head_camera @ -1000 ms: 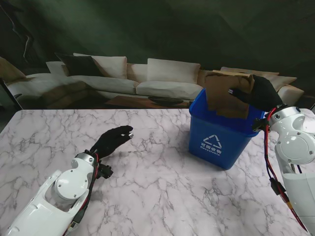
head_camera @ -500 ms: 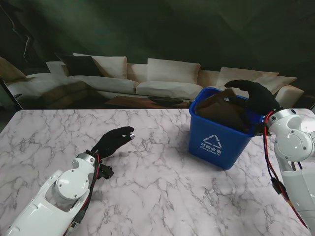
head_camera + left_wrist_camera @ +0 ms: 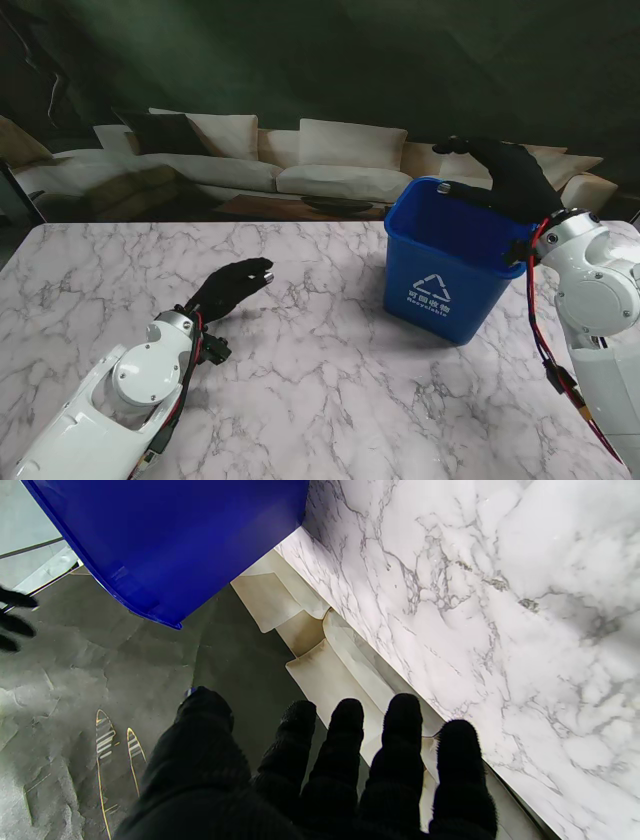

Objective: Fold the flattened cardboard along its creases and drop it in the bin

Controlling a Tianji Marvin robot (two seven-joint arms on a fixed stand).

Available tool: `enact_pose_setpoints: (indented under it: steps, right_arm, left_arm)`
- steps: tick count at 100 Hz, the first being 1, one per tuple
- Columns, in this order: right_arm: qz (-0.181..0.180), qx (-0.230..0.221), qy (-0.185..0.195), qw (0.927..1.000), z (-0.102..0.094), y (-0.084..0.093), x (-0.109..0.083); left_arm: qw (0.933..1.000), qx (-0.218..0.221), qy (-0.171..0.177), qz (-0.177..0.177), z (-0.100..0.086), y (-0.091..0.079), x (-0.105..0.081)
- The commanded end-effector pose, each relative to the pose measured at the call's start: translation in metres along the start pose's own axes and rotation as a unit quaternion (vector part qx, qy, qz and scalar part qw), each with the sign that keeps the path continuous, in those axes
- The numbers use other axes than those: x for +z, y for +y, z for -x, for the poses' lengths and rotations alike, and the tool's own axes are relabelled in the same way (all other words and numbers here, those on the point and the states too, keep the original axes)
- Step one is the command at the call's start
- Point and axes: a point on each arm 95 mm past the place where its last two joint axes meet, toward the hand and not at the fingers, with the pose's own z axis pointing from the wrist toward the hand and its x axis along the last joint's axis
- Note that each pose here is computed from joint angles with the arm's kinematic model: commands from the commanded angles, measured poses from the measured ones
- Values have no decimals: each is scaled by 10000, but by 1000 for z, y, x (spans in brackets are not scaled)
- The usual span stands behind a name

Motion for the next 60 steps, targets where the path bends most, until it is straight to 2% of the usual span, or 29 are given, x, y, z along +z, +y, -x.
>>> enact_pose_setpoints:
  steps: [1,15,33,45,60]
  right_arm:
    - [-31,84,381,9992,-29,2,5]
    - [-340,268,782,9960,-64,-16,9]
    - [-857,853,1092,9866,-99,-63,18]
    - [-1243,1202,1119,9785,-114,-103,24]
    - [-1648,1782,696,9676,-121,-170,19]
  left_arm:
    - [10000,-6,28,47,-3,2,1]
    - [10000,1,31,49,-4,3,2]
    - [10000,-22,64,24,-5,5,2]
    - [10000,-8,78,23,-6,8,3]
    - [10000,-76,56,-18,-4,14,4]
